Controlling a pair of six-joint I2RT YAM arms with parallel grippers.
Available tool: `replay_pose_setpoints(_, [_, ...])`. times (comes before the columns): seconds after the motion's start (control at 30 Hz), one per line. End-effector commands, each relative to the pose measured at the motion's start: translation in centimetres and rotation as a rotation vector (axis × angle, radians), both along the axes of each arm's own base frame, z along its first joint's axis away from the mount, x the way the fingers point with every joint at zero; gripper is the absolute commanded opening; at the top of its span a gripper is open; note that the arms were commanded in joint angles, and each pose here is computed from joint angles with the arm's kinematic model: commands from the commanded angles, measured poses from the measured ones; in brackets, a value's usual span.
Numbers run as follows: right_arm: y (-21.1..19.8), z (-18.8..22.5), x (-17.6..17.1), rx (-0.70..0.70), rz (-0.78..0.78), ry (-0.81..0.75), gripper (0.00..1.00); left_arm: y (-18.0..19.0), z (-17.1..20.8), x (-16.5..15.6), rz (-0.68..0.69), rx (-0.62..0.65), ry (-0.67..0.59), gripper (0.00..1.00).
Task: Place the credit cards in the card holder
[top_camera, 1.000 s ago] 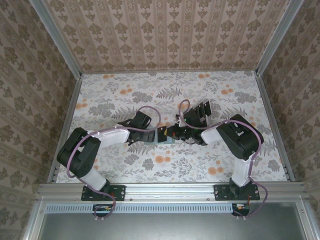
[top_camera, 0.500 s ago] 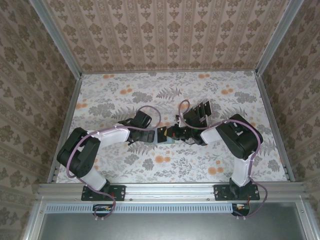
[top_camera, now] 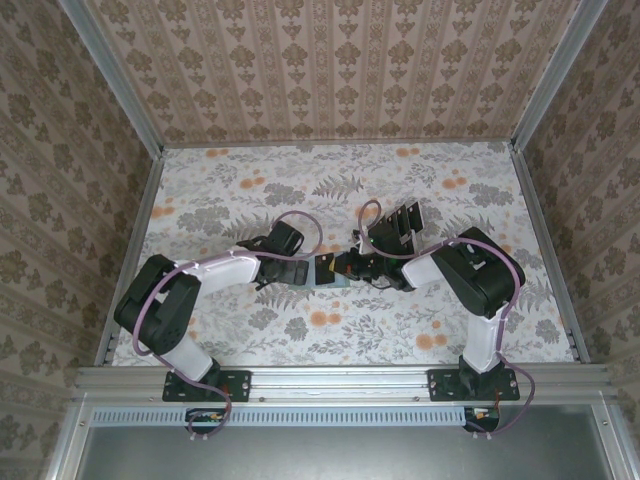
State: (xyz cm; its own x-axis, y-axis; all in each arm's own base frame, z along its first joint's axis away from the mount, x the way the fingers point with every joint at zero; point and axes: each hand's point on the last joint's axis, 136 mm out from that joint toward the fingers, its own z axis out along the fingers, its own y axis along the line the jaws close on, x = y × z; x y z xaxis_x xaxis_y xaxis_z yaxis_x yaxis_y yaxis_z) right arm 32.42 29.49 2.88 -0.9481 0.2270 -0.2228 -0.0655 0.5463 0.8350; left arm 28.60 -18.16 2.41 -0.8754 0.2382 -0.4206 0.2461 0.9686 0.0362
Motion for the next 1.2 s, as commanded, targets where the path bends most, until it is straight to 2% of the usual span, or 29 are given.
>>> replay_pose_setpoints(0.0, [-1.6,-2.7,-0.3,-0.061,-0.054,0.065,0.00,3.2,-1.6,-1.4,0.007,0.159,0.073,1.00])
replay_pose_setpoints(1.17, [0.2,-2.0,-0.6,0.018,0.000,0.084,0.00,3.0,-2.8,-1.9,0.010,0.137,0.099,1.00])
